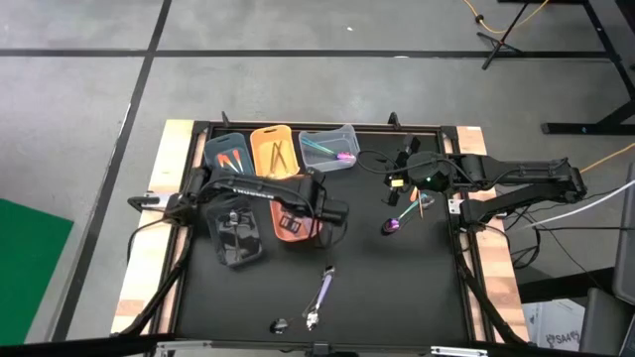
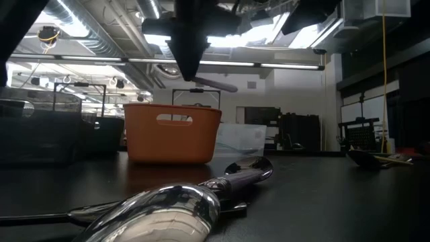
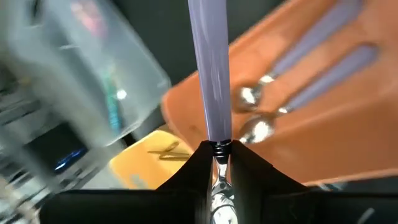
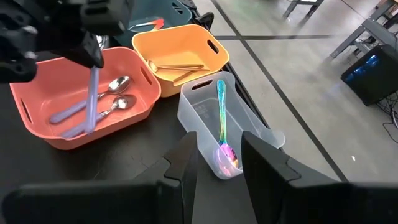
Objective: Sort silverware by color (type)
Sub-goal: Put the purple spoon into the orange bin, then put the gold spoon into the yellow bin
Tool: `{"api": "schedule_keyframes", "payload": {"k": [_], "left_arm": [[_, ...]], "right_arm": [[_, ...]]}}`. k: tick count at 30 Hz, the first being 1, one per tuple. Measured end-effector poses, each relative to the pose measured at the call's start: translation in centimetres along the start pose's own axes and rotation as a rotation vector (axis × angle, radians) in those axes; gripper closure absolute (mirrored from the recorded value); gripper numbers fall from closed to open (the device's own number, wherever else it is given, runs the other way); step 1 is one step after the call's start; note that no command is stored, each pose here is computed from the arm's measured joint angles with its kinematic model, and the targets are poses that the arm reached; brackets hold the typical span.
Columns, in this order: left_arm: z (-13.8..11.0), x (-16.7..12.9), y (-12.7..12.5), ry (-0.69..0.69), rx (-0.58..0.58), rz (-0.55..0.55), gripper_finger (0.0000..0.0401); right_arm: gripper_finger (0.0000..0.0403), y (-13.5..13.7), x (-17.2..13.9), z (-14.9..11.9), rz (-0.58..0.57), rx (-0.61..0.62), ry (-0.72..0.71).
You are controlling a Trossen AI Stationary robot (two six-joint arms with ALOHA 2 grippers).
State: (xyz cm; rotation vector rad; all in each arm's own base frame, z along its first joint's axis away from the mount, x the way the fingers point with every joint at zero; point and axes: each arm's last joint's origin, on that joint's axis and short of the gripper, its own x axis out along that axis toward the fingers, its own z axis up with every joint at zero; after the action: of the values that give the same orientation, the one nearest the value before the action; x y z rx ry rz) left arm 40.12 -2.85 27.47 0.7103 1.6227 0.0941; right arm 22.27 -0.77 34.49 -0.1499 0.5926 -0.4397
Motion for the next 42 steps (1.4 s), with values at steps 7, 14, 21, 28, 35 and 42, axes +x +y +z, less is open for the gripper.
{"api": "schedule_keyframes", "payload": {"k": [7,14,21,28,35,42], "left_arm": [[-0.6,1.9,0.7,0.01,0.067,-0.19,0.0367],[-1.3,5.1,0.1,0.085,0.193,-0.298,0.0366],[-1.7,7.4,-0.4,0.105,0.308,-0.336,0.0362],[-1.0,8.9,-1.1,0.047,0.34,-0.315,0.0349],[-0.8,10.4,-2.0,0.037,0.338,-0.309,0.0337],[-1.4,11.6,-3.0,0.082,0.353,-0.334,0.0326]], "right_arm": [[0.0292,0.0,0.0,0.0,0.0,0.0,0.0],[0.0292,0.0,0.0,0.0,0.0,0.0,0.001],[0.0292,0.0,0.0,0.0,0.0,0.0,0.001],[0.0292,0.0,0.0,0.0,0.0,0.0,0.0],[0.0292,0.0,0.0,0.0,0.009,0.018,0.0],[0.0292,0.2,0.0,0.0,0.061,0.024,0.002]]}}
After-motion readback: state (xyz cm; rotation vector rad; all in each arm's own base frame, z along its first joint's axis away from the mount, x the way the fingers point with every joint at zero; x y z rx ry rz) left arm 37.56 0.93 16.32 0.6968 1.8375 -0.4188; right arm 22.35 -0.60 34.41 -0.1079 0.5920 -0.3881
